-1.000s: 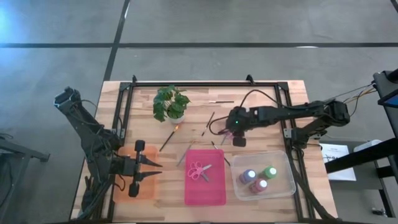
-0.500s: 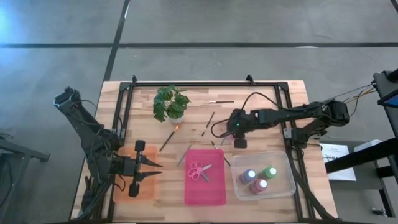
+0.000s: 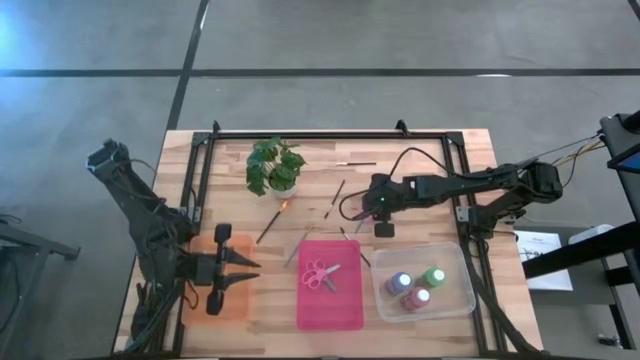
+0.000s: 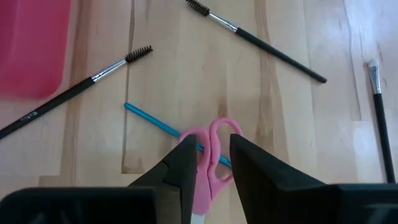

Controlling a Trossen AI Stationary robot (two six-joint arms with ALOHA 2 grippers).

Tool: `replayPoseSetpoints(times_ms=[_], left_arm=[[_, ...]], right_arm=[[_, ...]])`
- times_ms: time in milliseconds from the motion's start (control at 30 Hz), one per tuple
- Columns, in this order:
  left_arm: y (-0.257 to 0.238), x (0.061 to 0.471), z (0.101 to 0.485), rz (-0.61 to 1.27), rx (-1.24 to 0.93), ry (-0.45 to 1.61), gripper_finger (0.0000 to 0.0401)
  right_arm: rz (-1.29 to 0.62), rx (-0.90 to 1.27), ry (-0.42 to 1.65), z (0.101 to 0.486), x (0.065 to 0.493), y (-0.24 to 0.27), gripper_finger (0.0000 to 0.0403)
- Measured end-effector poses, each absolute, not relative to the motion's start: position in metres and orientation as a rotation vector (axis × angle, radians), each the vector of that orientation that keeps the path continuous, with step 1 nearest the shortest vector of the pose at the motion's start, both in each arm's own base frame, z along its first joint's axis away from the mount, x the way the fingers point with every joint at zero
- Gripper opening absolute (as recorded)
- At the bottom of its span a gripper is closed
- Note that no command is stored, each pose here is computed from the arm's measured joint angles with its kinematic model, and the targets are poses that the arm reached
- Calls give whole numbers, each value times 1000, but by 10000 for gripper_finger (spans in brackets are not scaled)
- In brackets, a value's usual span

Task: Pick & Place Paint Supplies
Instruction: Put the pink scissors into the pink bin

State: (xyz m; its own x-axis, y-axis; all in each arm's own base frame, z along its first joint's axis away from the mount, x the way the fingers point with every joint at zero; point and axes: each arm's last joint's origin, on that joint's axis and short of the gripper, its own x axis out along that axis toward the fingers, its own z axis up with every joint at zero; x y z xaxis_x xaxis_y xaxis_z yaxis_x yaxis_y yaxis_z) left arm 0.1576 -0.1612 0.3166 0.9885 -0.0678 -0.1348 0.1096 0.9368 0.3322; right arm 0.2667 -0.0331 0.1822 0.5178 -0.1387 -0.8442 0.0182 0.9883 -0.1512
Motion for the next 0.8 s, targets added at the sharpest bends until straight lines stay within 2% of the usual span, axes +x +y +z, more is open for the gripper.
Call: replayPoseSetpoints(times_ms=[200,433,800], left_arm=[[-153,152,332,-88,383,75,90],[-143,151,338,-58,480,62,90],[-123,155,342,21,535,86,91]], right_arm=[[-92,-132,1040,177,268,-34,89],[-60,-167,1133,151,277,-38,89],[-12,-129,1094,160,285,-47,89]])
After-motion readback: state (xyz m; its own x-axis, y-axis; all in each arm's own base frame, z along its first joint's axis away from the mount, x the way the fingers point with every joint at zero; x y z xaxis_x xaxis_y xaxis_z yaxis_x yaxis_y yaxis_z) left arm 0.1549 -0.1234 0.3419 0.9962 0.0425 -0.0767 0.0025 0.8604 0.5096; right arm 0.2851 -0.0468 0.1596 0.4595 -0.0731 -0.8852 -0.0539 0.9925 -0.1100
